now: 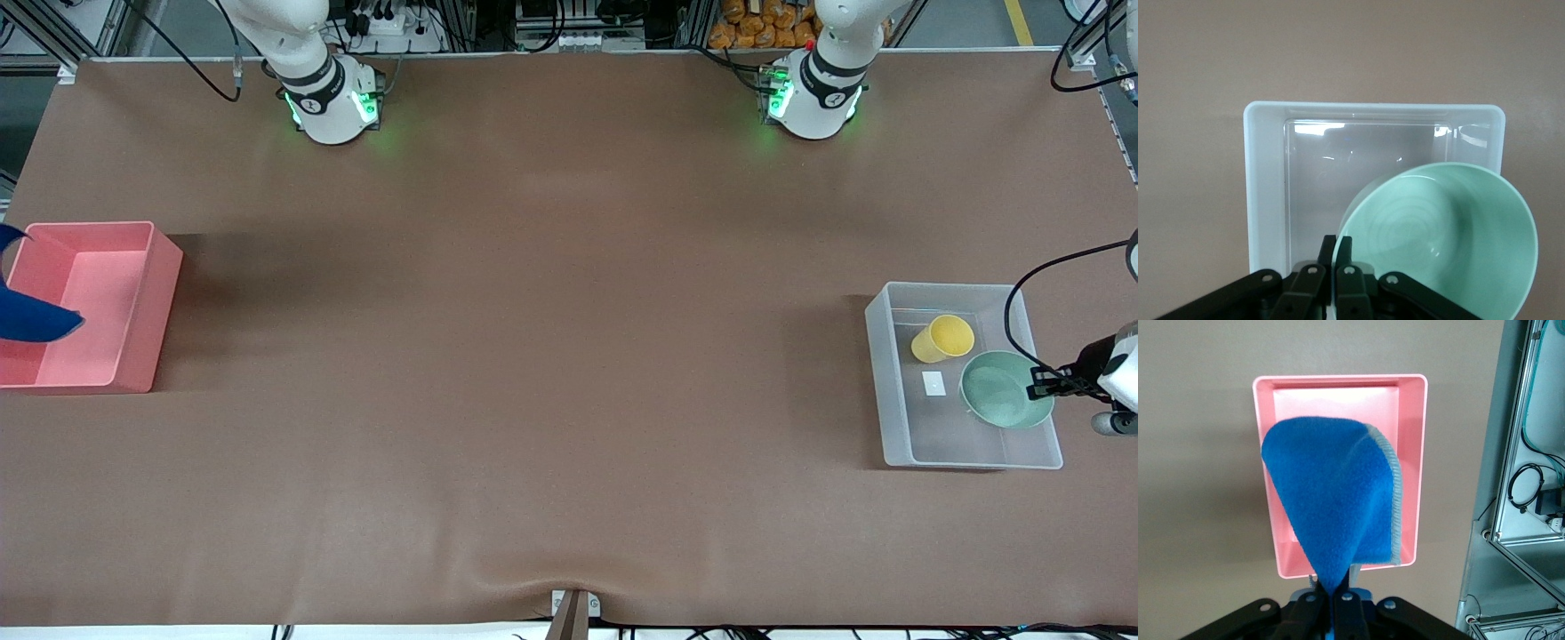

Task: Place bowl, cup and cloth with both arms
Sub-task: 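Carry the cloth into the pink bin while the left gripper carries the bowl, then release the bowl in the clear bin and the cloth in the pink bin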

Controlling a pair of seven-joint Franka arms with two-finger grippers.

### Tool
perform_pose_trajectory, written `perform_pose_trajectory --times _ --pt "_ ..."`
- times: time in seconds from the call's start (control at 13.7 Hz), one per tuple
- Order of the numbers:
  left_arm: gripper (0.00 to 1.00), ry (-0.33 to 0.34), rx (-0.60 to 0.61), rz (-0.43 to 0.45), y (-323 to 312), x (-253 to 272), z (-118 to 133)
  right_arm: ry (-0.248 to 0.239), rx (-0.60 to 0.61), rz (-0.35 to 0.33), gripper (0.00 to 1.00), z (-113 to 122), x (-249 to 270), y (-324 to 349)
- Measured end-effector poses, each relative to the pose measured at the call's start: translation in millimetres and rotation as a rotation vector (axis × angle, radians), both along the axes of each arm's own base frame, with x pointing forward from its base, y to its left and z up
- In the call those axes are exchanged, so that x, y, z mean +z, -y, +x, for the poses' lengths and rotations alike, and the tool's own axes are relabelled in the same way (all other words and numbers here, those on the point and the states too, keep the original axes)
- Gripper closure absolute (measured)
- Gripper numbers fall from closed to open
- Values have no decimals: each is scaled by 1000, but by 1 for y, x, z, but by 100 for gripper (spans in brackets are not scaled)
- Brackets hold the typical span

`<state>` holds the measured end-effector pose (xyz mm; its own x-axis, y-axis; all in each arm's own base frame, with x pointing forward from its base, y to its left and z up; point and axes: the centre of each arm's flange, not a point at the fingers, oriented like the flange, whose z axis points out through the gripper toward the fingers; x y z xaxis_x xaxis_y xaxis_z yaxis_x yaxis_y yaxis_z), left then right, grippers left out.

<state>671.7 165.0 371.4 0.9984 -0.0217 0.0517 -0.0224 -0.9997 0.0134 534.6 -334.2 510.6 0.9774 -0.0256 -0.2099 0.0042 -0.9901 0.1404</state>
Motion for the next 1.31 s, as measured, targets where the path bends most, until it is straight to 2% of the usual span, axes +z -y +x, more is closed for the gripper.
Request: perform_pose_trajectory --times 0.22,0.36,0.58,0.66,0.88,1.09,1.24,1.31 --pt "97 43 17 -8 -9 -23 7 -34 23 35 59 7 -12 -14" --pt "97 73 24 -22 -13 -50 14 -35 71 76 38 23 -10 -51" --pt "97 52 24 -49 -11 -88 16 -16 152 170 6 45 9 -131" --pt "97 47 26 -54 -12 -100 16 -14 170 182 0 48 15 -154" --pt "97 21 32 -61 -12 -126 14 -11 162 173 0 47 32 -198" --pt "97 3 65 -67 -8 -139 13 -5 136 166 0 29 44 -214" --pt "93 -7 87 -73 -4 -146 13 16 114 157 0 19 58 -228" --pt "88 -9 103 -75 -1 -147 14 32 99 150 0 15 67 -239"
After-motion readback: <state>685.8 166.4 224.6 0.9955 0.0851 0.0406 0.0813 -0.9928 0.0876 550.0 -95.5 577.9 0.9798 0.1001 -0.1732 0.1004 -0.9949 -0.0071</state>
